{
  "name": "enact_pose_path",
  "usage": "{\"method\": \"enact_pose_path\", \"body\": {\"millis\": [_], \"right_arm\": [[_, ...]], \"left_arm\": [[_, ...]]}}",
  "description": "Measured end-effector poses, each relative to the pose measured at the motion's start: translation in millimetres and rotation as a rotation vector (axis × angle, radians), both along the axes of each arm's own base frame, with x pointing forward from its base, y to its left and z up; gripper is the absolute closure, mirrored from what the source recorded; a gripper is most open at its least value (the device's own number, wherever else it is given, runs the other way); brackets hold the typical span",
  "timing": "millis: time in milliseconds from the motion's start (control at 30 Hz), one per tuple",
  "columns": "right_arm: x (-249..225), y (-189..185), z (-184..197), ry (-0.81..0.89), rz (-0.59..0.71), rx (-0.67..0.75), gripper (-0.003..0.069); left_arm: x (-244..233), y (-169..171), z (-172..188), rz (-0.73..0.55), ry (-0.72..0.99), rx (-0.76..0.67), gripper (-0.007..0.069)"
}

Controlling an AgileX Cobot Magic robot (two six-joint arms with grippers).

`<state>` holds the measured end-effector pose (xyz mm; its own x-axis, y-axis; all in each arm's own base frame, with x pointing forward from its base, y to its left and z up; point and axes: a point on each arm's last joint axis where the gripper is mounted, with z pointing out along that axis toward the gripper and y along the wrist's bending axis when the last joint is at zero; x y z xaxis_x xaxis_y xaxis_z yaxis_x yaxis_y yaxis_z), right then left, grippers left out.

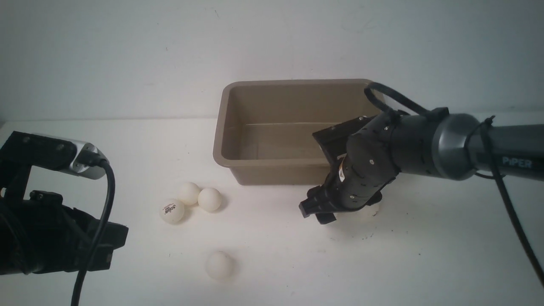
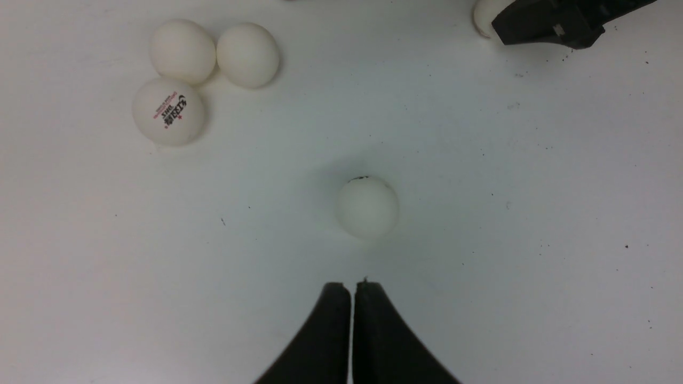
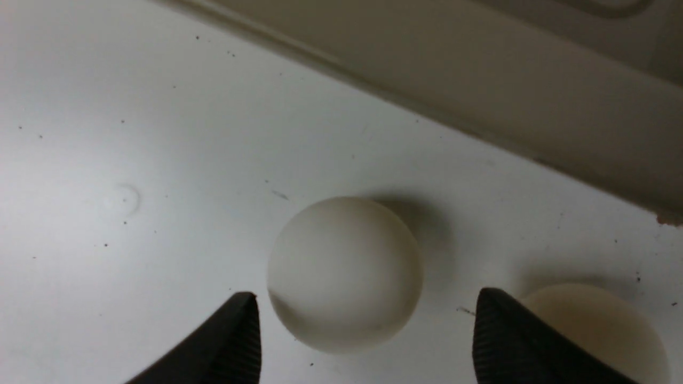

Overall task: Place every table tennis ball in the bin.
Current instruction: Use the right arm to clamp the table tennis ball closest to it

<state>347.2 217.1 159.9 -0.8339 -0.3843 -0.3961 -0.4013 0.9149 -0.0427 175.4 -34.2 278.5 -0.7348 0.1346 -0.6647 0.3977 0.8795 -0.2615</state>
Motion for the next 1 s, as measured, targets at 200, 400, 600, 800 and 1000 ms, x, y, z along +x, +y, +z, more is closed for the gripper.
{"method": "enact_pose_path", "body": {"millis": [200, 400, 600, 800, 1000], "right_arm": [[3, 3, -9, -0.008, 0.004, 0.021, 0.0177], [10, 10, -18, 0.002, 0.019, 0.033, 0.0177], [25, 22, -13, -0.028, 0.017, 0.071, 0.0177], [35, 28, -19, -0.005, 0.005, 0.061, 0.0251], [36, 33, -20, -0.007, 0.022, 0.043, 0.0306]], "left_arm": [[0, 0, 0, 0.000, 0.000, 0.000, 0.0629], [0, 0, 0, 0.000, 0.000, 0.000, 0.0629], [0, 0, 0, -0.001, -0.001, 0.001, 0.0629], [0, 0, 0, -0.001, -0.001, 0.001, 0.0629], [0, 0, 0, -0.001, -0.001, 0.001, 0.0629]]}}
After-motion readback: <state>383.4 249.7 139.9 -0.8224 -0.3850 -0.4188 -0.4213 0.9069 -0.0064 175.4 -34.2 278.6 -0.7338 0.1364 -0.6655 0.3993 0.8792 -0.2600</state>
